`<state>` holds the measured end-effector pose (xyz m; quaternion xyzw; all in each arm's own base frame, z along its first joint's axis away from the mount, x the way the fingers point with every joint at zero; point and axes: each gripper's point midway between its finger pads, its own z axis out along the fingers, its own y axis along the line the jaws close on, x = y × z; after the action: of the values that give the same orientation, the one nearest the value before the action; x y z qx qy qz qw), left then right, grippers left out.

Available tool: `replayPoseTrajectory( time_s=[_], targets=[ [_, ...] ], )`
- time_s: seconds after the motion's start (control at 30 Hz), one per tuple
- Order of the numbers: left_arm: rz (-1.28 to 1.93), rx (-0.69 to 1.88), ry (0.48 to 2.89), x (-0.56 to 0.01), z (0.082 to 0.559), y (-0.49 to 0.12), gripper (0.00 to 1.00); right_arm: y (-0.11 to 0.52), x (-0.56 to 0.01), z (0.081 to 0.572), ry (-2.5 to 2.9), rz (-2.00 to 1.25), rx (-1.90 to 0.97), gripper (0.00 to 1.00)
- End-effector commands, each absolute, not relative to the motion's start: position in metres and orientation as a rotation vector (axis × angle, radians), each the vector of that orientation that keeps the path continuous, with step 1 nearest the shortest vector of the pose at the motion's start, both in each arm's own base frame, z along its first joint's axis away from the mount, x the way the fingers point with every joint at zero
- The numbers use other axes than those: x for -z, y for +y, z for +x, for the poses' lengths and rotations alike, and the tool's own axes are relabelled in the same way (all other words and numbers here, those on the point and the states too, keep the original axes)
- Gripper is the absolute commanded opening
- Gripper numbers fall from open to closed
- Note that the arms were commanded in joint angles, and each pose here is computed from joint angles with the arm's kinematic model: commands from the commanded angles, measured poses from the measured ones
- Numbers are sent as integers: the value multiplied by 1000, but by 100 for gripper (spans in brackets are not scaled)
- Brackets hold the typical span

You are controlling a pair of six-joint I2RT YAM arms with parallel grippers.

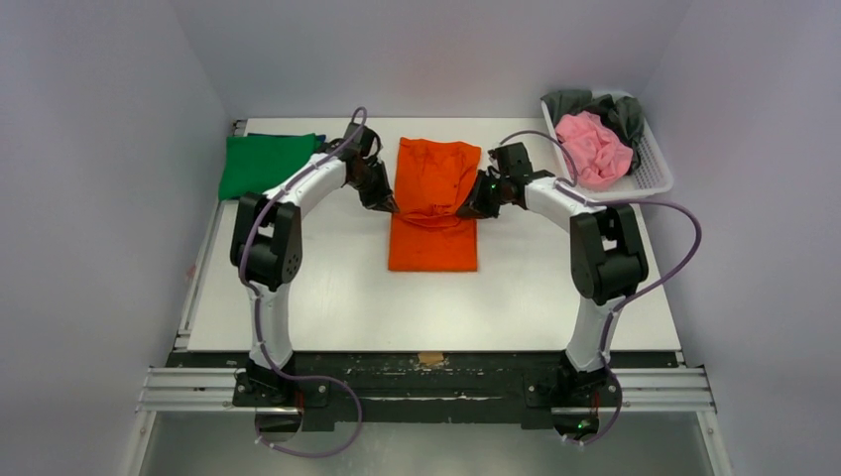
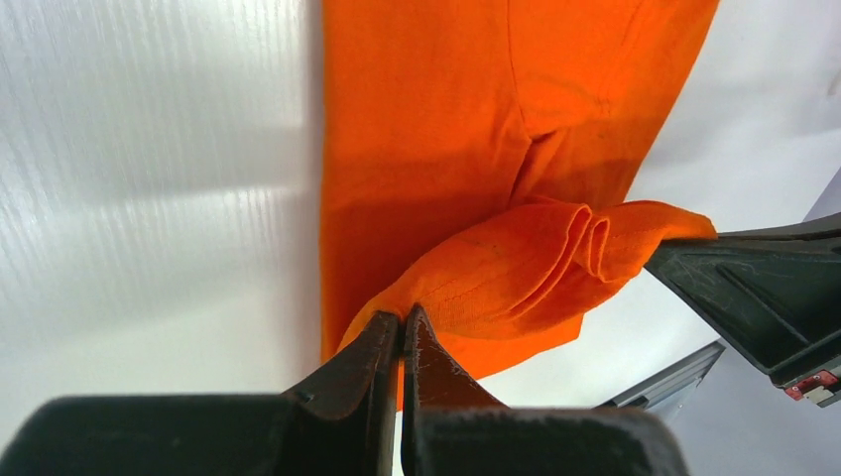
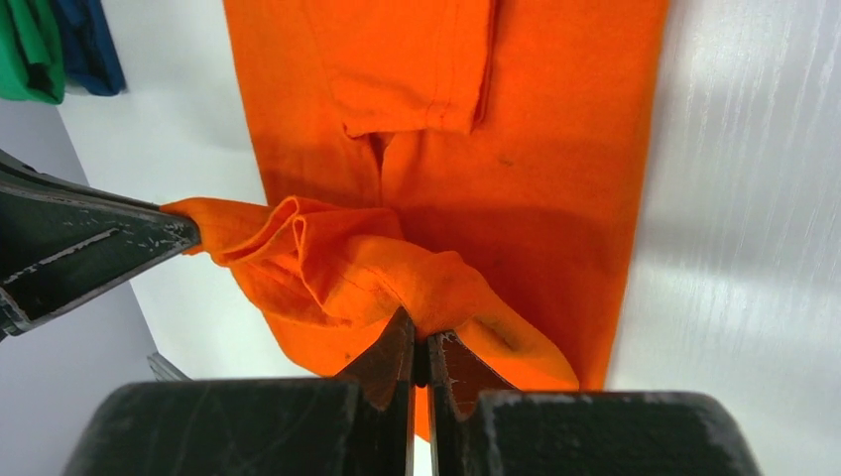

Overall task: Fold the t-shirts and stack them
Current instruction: Fold the folded rectangular tshirt in 1/3 of the way

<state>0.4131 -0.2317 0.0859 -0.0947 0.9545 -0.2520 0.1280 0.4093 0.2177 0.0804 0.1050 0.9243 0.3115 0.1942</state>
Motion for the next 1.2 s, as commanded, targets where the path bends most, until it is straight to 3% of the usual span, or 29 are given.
replayPoseTrajectory(
  time_s=[0.0, 0.6, 0.7, 0.83, 0.9, 0.93, 0.97, 1.03, 1.17],
  targets=[
    [-222, 773, 2757, -92, 429, -234, 0, 220, -94, 431, 2522, 264, -899, 0],
    [-260, 769, 2755, -79, 453, -240, 1, 200, -80, 445, 2520, 336, -803, 0],
    [-284, 768, 2748, -78, 461, -240, 16, 198, -74, 455, 2511, 345, -802, 11],
    [-338, 782, 2710, -83, 480, -234, 44, 199, -84, 482, 2453, 367, -861, 49],
    [-346, 818, 2678, -96, 486, -230, 53, 196, -98, 494, 2408, 373, -868, 61],
    [-344, 817, 2656, -104, 488, -227, 61, 193, -106, 497, 2388, 370, -858, 69],
    [-339, 803, 2635, -112, 489, -224, 75, 191, -113, 499, 2369, 360, -845, 74],
    [-304, 803, 2603, -128, 485, -221, 97, 188, -121, 493, 2359, 318, -824, 78],
    [-261, 833, 2614, -138, 452, -217, 100, 179, -108, 459, 2433, 261, -781, 82]
  ],
)
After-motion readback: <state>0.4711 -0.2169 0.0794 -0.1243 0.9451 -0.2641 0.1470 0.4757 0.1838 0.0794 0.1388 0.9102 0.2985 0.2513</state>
